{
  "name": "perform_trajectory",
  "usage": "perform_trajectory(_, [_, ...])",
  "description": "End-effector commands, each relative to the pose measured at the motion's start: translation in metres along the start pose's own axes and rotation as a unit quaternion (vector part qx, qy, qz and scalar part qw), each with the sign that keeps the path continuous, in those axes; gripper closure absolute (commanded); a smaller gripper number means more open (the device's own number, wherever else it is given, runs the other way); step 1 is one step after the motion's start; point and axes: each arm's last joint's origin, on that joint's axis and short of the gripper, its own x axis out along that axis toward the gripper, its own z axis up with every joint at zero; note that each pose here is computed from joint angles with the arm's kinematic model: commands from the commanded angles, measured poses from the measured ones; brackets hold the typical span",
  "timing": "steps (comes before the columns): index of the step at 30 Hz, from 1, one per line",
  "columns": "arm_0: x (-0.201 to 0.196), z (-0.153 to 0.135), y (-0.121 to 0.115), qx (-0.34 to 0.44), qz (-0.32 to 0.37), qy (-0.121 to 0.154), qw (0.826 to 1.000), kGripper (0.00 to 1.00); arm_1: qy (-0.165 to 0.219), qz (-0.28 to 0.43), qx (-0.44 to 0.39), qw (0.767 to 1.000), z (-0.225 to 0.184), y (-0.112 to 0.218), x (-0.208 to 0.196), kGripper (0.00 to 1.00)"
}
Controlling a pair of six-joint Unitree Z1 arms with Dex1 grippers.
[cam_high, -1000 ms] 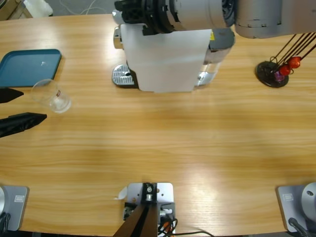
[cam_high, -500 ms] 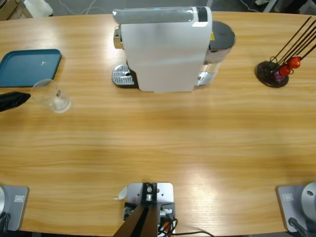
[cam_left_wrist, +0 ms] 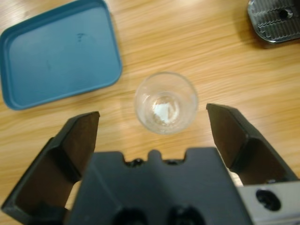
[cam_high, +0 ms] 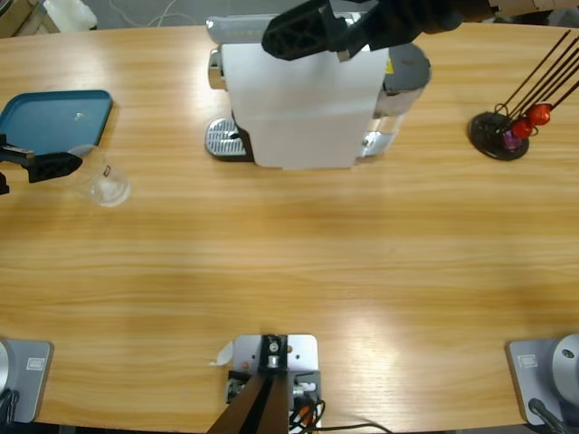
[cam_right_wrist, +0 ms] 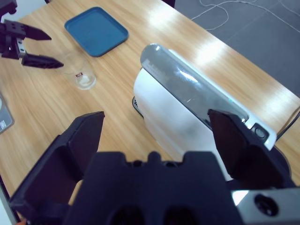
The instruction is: Pour coffee
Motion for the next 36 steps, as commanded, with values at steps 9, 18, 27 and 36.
perform_trajectory(9, [0.024,-0.044,0.001,-0.009,-0.022,-0.047,0.999,0.009,0.046,-0.002,-0.007,0.999,-0.017,0.003,0.020,0.000])
perform_trajectory(18, [0.042,-0.052,-0.005,-0.015,-0.038,-0.061,0.997,0.006,0.059,0.003,-0.007,0.998,-0.020,0.004,0.031,0.000])
perform_trajectory(27, [0.056,-0.053,-0.011,-0.012,-0.035,-0.050,0.998,0.007,0.068,0.008,-0.007,0.998,-0.021,0.005,0.040,0.000])
perform_trajectory(36, [0.069,-0.059,-0.016,-0.008,-0.034,-0.022,0.999,0.185,0.075,0.012,-0.006,0.997,-0.024,0.005,0.045,0.000])
